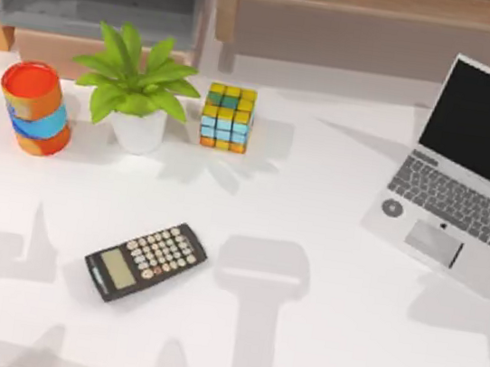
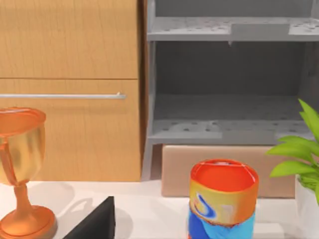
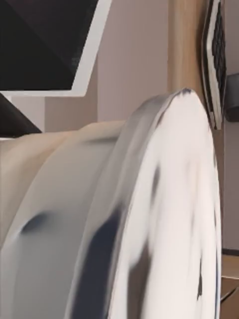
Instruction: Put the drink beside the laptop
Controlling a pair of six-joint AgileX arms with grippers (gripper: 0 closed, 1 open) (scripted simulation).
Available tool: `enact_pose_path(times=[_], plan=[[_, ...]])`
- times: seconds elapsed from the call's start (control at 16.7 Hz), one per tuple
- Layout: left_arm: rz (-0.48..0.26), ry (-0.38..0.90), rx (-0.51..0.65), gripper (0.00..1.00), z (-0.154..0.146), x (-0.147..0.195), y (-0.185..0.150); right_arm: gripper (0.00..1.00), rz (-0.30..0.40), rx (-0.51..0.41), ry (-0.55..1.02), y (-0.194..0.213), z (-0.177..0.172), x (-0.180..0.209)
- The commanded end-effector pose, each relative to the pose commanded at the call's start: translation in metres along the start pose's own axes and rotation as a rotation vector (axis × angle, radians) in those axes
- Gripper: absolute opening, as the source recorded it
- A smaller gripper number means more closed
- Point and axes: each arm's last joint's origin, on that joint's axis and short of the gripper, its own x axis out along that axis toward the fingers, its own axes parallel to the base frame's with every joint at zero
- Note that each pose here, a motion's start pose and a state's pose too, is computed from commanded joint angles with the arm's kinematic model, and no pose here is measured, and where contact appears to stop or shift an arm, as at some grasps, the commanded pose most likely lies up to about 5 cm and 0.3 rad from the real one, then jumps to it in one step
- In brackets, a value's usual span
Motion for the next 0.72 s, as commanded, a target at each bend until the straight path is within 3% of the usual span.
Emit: enact_pose_path(times=[0.72], plan=[[0.000,0.000,0.000,1.00,0.0000,0.0000,0.0000,0.00,-0.003,-0.028,-0.069,-0.0030,-0.0064,0.0065]])
